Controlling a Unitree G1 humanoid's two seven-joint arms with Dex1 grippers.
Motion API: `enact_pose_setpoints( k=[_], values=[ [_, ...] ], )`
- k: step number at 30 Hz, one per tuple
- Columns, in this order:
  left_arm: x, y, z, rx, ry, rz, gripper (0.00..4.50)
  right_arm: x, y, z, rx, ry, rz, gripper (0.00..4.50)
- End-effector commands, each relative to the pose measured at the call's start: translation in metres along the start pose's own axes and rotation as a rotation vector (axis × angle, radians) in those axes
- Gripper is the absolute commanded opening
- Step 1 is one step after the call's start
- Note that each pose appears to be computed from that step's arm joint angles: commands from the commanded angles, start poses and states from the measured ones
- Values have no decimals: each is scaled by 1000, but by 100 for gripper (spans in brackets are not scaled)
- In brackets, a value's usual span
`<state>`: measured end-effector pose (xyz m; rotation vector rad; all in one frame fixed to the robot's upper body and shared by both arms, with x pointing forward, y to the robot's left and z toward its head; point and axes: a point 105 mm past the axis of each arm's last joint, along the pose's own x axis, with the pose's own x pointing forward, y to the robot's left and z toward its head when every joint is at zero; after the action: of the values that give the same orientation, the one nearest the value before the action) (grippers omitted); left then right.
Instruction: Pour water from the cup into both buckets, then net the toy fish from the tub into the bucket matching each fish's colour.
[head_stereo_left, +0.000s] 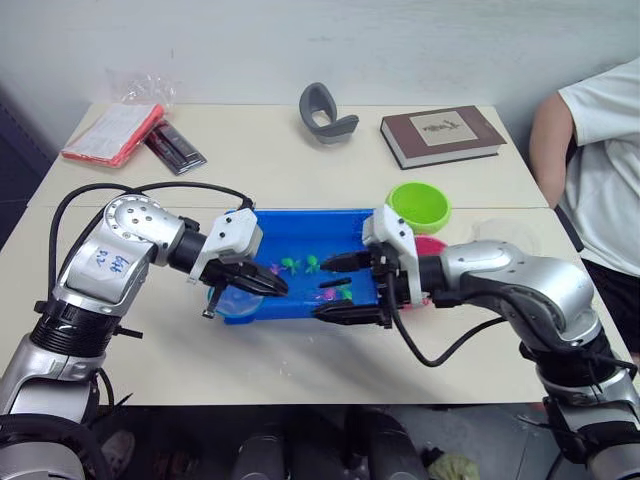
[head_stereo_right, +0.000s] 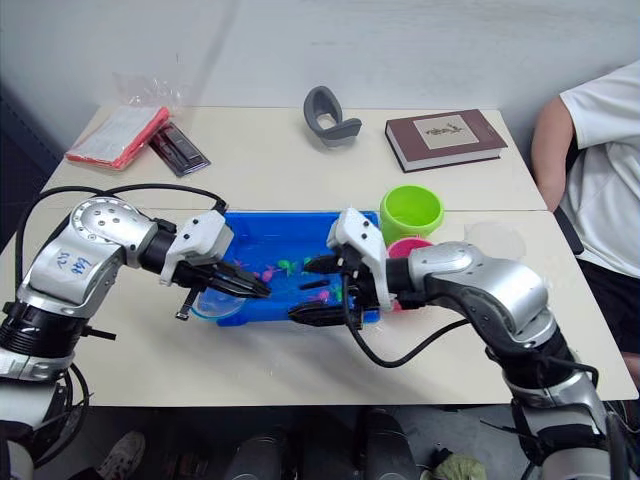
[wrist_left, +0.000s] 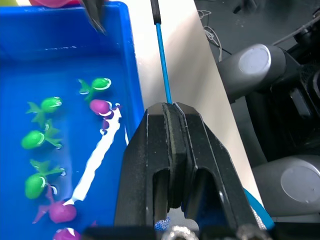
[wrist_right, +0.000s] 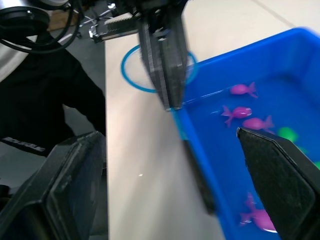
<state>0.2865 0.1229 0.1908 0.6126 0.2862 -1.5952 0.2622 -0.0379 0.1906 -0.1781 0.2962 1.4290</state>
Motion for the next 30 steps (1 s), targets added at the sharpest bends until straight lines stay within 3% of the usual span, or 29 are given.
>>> enact_pose_setpoints(
  k=[1, 10, 13, 20, 26, 28, 30],
  values=[
    [1, -3, 8, 53, 10, -12, 6, 1, 4, 6, -25, 0, 18, 450],
    [4, -2, 10, 49, -4, -9, 6, 4, 5, 7, 2, -10, 43, 450],
    [4, -4, 7, 44, 3, -13, 0, 5, 4, 9, 14, -31, 39, 365],
    [6, -6, 6, 45, 0, -8, 0, 6, 1, 8, 24, -43, 32, 9],
    [6, -6, 15, 52, -66, 3, 0, 6, 1, 8, 17, -54, 27, 9],
    [4, -1, 22, 80, -114, 49, 69, 5, 2, 10, 4, -60, 34, 0],
    [-7, 8, 41, 104, -231, 114, 135, 3, 6, 12, -32, -66, 53, 0]
  ],
)
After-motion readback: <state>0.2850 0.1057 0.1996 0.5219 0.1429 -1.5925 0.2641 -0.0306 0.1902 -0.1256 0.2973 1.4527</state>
